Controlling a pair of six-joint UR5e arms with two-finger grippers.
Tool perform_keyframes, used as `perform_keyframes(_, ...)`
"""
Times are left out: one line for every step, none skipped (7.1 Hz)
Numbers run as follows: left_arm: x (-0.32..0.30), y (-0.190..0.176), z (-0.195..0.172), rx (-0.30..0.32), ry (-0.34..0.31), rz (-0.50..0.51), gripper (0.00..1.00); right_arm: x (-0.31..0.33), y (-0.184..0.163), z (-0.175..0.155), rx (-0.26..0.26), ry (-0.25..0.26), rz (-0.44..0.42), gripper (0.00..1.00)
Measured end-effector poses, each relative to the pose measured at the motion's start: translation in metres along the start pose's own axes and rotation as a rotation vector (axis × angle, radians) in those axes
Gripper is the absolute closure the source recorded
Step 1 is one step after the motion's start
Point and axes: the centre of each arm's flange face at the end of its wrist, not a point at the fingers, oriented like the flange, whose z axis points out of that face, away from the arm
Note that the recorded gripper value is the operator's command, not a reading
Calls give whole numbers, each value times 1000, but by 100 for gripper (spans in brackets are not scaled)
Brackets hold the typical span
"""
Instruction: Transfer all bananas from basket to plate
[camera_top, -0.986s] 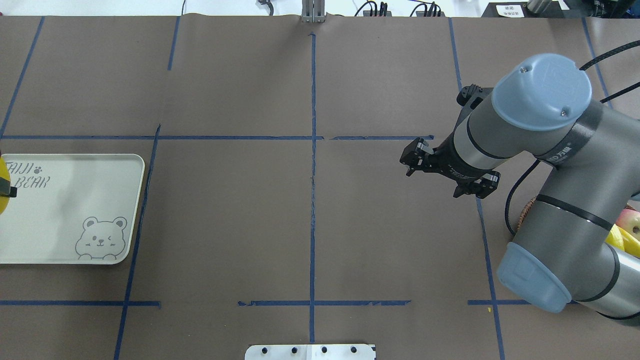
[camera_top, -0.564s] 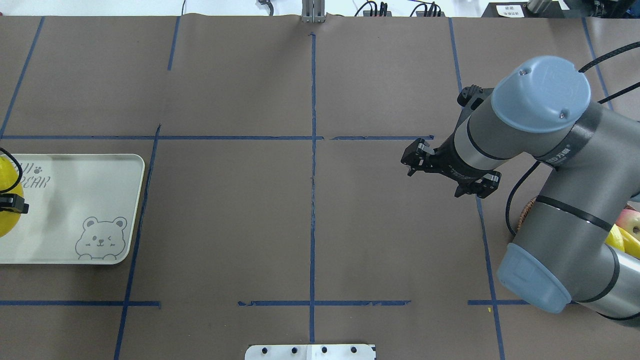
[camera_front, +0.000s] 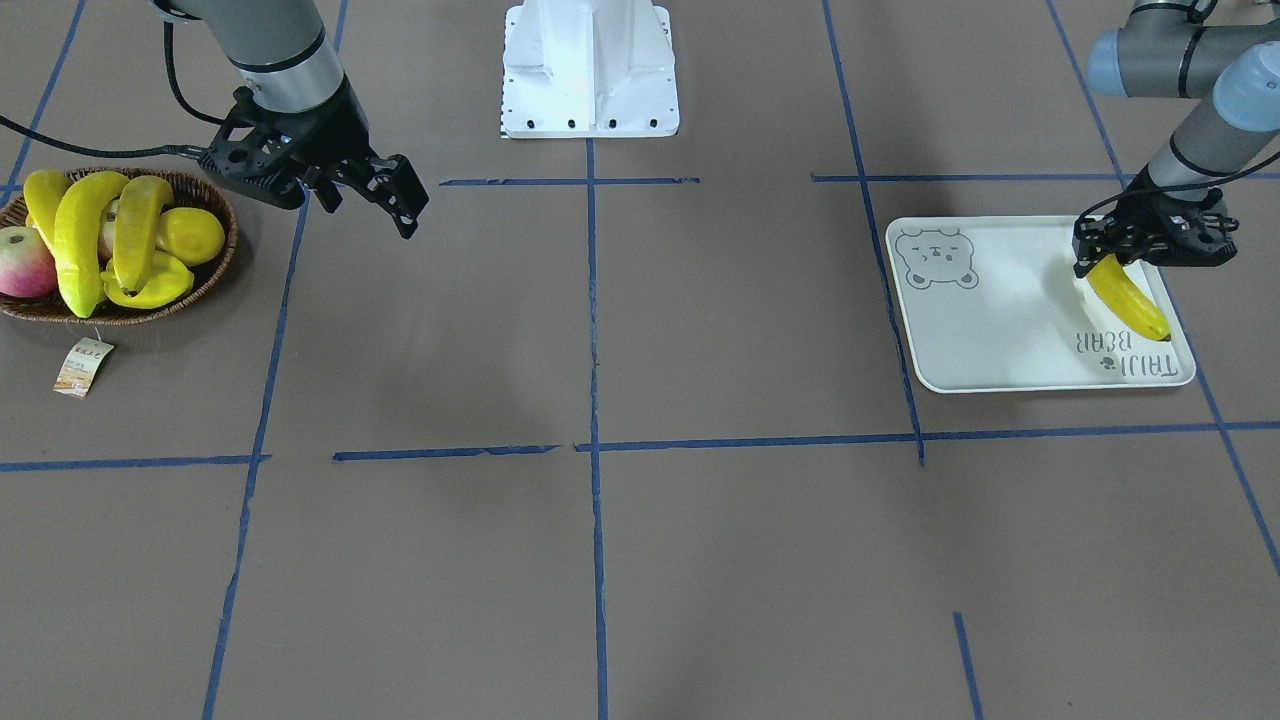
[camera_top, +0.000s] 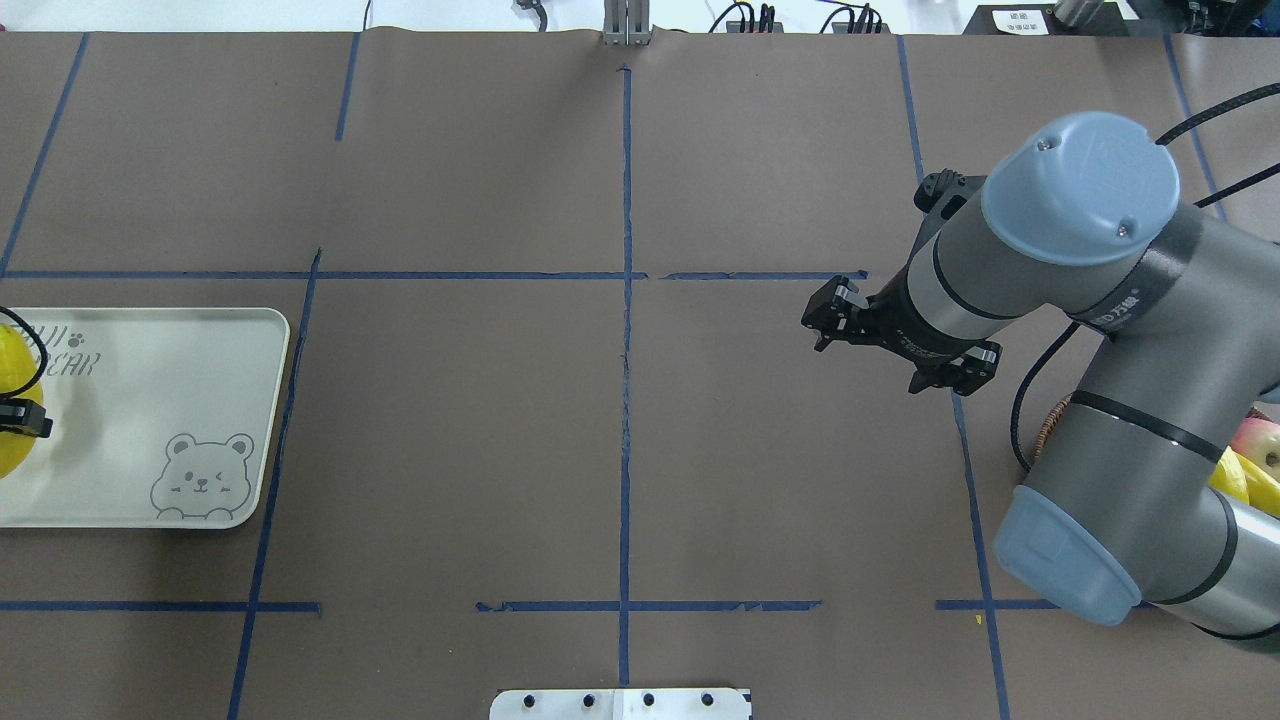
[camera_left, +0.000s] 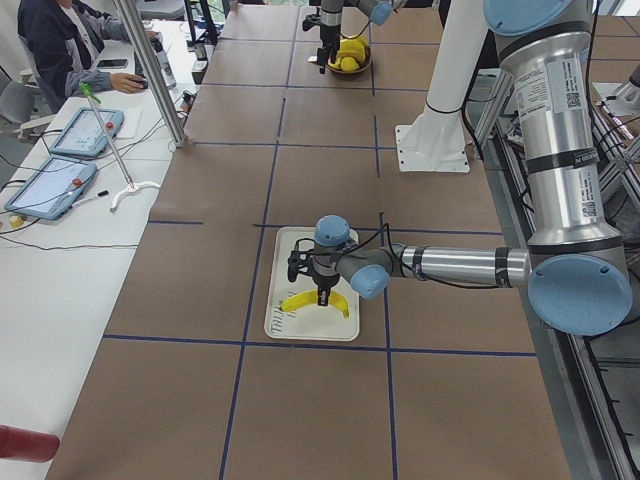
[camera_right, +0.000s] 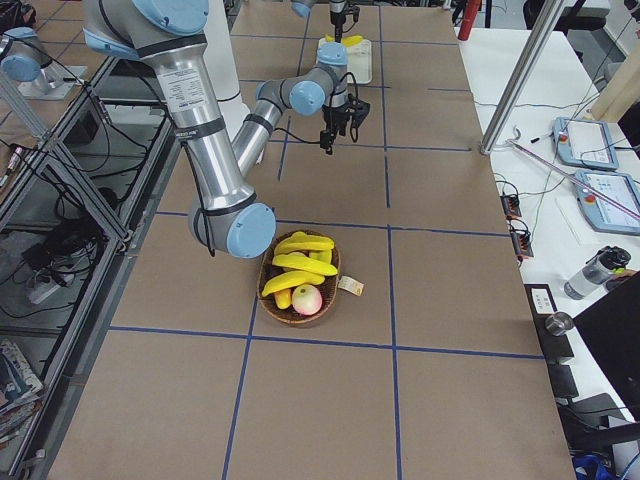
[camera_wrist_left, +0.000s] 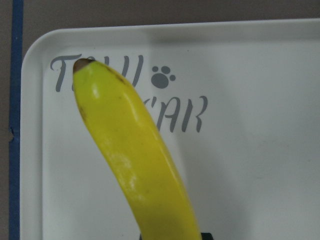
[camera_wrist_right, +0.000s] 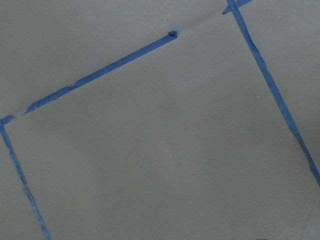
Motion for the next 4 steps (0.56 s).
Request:
perform_keyframes(-3,-3,7,-6,-4,14,59,0,0,0,0,-1,-1,0)
perform_keyframes(-3,-8,14,-10,-7,18,48,-1,1,-1,0,-2,-1,0)
perform_keyframes(-4,-12,17,-9,-7,17,0,-1,1,-1,0,-3,-2,0)
perform_keyframes(-5,-15,16,-5,-7,14,0,-1,1,-1,0,-4,-2,0)
